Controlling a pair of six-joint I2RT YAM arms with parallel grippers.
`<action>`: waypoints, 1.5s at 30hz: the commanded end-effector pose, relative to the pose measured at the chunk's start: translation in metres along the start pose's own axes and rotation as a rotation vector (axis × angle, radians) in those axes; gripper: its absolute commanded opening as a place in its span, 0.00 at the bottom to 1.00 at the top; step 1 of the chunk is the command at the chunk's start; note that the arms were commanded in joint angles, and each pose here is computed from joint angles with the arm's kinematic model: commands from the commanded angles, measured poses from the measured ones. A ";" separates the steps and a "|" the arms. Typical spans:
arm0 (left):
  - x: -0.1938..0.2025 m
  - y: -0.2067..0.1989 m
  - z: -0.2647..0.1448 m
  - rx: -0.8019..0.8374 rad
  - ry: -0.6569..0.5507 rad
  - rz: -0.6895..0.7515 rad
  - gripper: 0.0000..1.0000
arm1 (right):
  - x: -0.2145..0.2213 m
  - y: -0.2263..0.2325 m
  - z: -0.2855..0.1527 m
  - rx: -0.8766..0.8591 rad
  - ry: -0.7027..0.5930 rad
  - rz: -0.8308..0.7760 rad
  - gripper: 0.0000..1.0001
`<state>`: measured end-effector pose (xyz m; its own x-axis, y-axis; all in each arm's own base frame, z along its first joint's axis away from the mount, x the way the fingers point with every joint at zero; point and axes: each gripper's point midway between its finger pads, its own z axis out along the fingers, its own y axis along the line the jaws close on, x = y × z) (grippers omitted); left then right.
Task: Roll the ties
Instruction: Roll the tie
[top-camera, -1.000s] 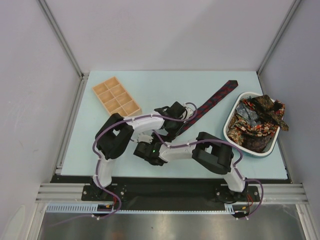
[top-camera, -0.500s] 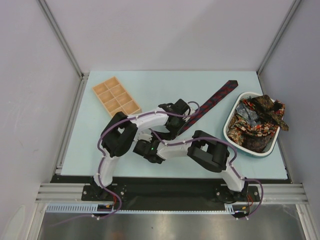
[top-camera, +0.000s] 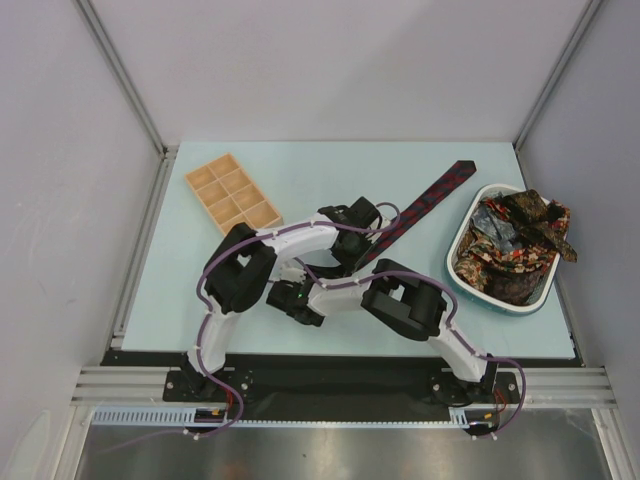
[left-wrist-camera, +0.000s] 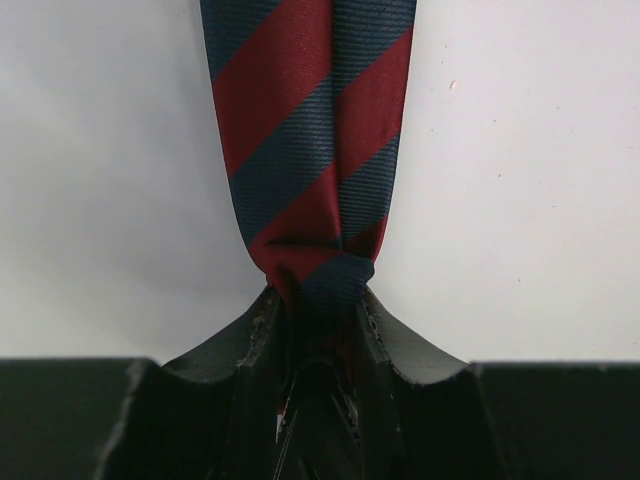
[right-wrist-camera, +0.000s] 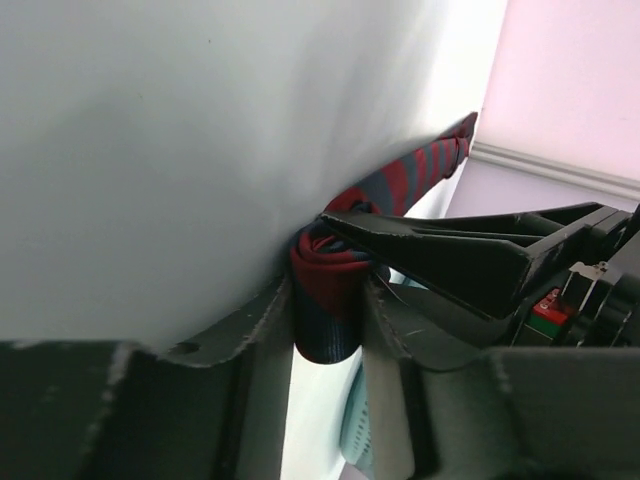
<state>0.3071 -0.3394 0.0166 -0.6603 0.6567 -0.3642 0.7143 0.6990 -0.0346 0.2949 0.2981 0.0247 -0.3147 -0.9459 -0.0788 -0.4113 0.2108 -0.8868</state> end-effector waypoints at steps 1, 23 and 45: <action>0.053 0.002 0.008 -0.008 0.211 -0.023 0.33 | 0.019 0.035 0.013 -0.115 0.063 -0.013 0.32; -0.039 0.074 -0.158 0.065 -0.554 -0.416 0.94 | -0.009 0.019 -0.006 -0.215 -0.057 0.135 0.24; 0.031 0.161 -0.168 0.098 -0.768 -0.850 1.00 | -0.033 -0.030 -0.038 -0.737 -0.276 0.677 0.24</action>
<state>0.3573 -0.1515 0.1326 -0.6917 -0.3716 -0.6193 0.0681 0.8200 -0.5682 0.2859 0.3144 0.0519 -0.4511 -0.7109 -0.5396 -0.6493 0.6762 -0.3480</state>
